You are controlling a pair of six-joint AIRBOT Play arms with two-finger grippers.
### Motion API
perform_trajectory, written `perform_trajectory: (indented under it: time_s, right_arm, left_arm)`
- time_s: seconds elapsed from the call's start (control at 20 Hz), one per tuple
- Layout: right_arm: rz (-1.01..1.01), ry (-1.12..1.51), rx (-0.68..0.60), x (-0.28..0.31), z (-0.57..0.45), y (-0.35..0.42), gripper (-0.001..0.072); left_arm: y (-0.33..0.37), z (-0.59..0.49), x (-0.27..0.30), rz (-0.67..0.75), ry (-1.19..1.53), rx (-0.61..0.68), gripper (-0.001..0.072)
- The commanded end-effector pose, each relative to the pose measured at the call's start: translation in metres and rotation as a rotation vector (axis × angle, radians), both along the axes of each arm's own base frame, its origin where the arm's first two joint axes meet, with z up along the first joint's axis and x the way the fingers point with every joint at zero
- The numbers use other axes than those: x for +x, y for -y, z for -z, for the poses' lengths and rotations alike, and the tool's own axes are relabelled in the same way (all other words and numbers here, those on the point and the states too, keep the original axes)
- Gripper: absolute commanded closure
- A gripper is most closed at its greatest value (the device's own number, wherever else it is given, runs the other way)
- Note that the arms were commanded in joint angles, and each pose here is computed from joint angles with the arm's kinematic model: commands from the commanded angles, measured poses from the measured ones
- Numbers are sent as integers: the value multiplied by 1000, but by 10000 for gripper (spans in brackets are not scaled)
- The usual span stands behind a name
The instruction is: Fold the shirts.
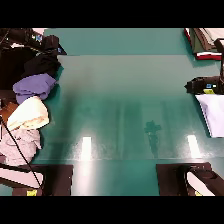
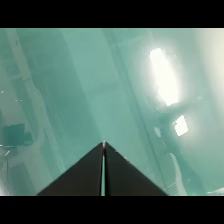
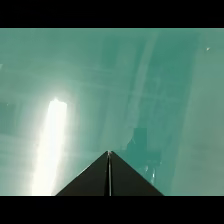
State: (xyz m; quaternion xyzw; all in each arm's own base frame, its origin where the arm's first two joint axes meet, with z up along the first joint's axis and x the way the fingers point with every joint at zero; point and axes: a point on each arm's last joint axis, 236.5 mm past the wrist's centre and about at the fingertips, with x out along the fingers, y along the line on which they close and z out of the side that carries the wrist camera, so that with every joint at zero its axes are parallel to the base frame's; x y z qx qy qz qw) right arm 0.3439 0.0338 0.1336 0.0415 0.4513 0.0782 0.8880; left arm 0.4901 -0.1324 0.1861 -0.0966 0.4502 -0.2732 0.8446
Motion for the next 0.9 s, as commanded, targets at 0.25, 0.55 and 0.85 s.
perform_trajectory:
  time_s: [0.25,0.55,0.85]
  right_arm:
    - [-3,-4,1,-1,0,-1,694]
    - [-3,-5,1,-1,0,-1,694]
    - [-3,-5,1,-1,0,-1,694]
  left_arm:
    - [0,0,0,0,1,0,684]
    - [0,0,0,0,1,0,684]
    - [-22,-6,31,-99,115,60,465]
